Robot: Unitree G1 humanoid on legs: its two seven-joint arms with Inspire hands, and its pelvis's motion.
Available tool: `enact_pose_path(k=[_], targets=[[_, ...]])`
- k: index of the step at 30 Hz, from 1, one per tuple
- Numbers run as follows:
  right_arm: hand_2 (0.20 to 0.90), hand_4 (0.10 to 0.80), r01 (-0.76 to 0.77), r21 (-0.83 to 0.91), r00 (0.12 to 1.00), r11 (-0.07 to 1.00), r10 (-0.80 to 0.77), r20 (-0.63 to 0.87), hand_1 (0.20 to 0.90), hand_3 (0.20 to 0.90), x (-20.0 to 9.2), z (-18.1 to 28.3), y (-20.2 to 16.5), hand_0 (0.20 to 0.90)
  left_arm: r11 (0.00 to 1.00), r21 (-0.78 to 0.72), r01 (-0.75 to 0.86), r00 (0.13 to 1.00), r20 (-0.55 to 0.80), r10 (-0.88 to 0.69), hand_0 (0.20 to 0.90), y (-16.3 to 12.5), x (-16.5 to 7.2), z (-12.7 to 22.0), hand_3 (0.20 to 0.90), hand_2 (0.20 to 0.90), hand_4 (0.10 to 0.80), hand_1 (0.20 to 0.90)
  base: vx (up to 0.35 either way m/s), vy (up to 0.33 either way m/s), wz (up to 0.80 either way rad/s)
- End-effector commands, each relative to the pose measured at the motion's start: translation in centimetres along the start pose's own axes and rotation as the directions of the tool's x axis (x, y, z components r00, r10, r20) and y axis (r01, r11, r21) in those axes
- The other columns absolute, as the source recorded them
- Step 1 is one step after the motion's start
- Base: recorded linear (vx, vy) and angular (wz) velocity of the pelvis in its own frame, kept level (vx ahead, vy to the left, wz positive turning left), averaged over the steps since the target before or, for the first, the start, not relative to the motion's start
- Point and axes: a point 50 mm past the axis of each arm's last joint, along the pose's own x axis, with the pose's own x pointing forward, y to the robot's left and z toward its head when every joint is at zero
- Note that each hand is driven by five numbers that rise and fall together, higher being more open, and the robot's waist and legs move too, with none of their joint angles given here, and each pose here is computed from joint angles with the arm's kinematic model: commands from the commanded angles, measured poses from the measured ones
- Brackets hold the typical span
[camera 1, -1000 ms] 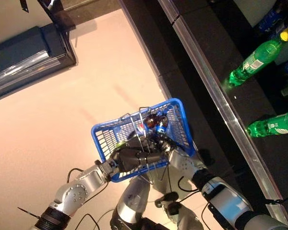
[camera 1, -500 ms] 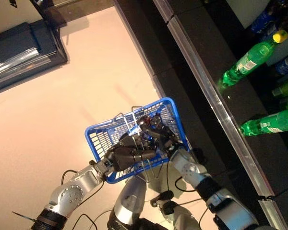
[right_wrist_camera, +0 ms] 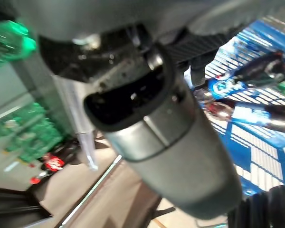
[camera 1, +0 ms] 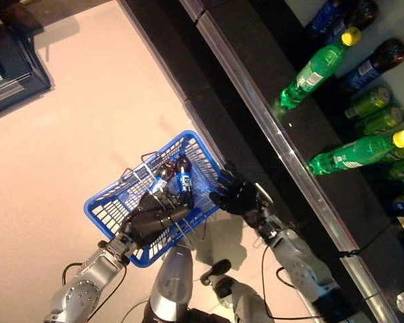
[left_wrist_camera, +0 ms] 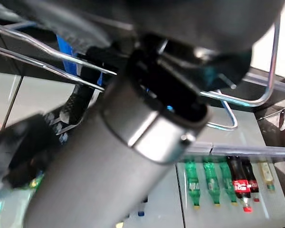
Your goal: Pick up the drink and place into the basket.
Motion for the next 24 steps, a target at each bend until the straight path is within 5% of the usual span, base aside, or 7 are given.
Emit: enact_pose_path(k=[1,8,15,16,24], targets=[[0.9,0.8,-0.128,-0.093,0.984,0.987,0.138,0.112,0.9,0.9,-0.9,2.2,1.2,0.9,0.863,0.167,0.477,0.804,0.313,-0.505,0.3,-7.8,1.0,4.2,0.2,0.3,0.1,0.3,0.009,0.003,-0.13],[0.9,0.8,-0.11,0.079,0.991,0.991,0.115,-0.066,0.9,0.9,-3.5,-3.5,0.0,0.9,0.999,-0.052,-0.003,0.946,0.324,0.019,0.3,0.5,-0.6,0.1,0.2,0.3,0.1,0.3,0.022,-0.002,-0.19],[0.9,0.8,0.133,0.171,0.921,0.976,-0.058,-0.385,0.9,0.9,-7.6,-11.0,-3.0,0.9,0.866,-0.223,-0.448,0.856,0.171,0.487,0.3,7.9,-4.7,-6.7,0.2,0.3,0.1,0.3,-0.009,0.07,-0.24],[0.9,0.8,0.243,0.04,0.845,0.969,-0.191,-0.5,0.9,0.9,-9.2,-13.1,-4.6,0.9,0.812,-0.26,-0.523,0.815,0.125,0.565,0.3,9.1,-5.7,-8.3,0.2,0.3,0.1,0.3,-0.005,0.059,-0.31],[0.9,0.8,0.415,-0.253,0.503,0.874,-0.452,-0.737,0.9,0.9,-15.0,-18.6,-6.9,0.9,0.535,-0.32,-0.782,0.596,-0.129,0.793,0.3,11.1,-8.3,-13.4,0.2,0.3,0.1,0.3,0.039,0.075,-0.08]])
